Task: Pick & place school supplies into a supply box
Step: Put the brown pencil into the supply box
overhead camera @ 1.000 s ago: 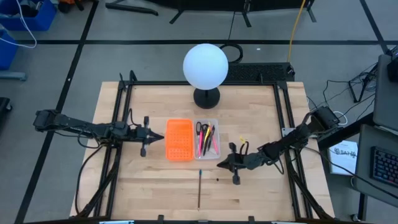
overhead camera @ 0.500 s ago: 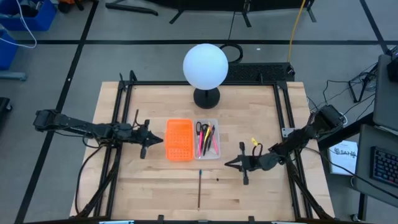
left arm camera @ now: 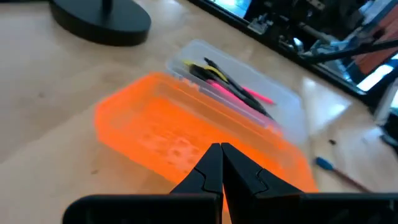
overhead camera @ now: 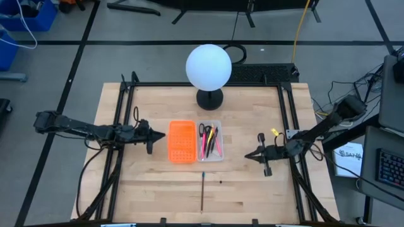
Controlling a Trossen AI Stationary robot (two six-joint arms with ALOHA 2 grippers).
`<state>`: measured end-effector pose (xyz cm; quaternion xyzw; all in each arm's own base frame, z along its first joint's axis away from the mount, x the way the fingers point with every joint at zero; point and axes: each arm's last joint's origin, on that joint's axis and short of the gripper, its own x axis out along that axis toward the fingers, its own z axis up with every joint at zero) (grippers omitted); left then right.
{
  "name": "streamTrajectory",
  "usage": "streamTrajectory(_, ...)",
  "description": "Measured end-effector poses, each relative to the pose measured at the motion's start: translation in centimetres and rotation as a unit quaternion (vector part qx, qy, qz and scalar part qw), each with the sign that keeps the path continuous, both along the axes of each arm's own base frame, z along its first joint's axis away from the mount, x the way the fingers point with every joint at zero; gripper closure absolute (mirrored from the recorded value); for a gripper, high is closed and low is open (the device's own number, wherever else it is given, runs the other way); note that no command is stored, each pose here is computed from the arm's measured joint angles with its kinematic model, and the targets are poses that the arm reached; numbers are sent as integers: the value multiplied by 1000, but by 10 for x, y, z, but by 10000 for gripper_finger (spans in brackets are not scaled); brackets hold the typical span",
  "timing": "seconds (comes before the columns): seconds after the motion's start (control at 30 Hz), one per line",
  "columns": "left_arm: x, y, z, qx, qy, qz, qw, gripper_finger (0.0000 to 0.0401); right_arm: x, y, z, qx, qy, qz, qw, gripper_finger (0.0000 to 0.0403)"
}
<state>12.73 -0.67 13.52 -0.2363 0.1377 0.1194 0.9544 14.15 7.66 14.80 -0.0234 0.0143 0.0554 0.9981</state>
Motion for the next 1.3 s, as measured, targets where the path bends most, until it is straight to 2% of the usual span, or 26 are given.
streamTrajectory(0.13, 5, -8, 6, -30, -6, 1, 1000, 394, -3, 0, 3, -35, -5, 25, 999, 403)
streamTrajectory(0.27, 20, -23, 33, -27, -5, 3, 1000, 394, -4, 1, 3, -53, 0, 58, 997, 403)
streamTrajectory(0.53, 72, -73, 95, 63, 97, 3, 993, 394, -8, -2, 7, -51, -5, 64, 997, 403)
streamTrajectory(0.7, 105, -102, 115, 95, 108, 25, 989, 394, -8, -11, 5, -55, 19, 92, 994, 403)
streamTrajectory(0.93, 135, -133, 127, 93, 98, 27, 990, 398, -8, -32, 14, -35, -5, 107, 994, 403)
streamTrajectory(1.1, 152, -162, 136, 99, 117, 21, 988, 398, -10, -40, 20, -28, -24, 121, 992, 403)
streamTrajectory(1.2, 164, -175, 146, 66, 143, 47, 986, 399, -12, -41, 23, -33, -40, 151, 987, 403)
streamTrajectory(1.3, 176, -184, 149, 36, 189, 85, 978, 399, -13, -43, 25, -32, -49, 164, 985, 403)
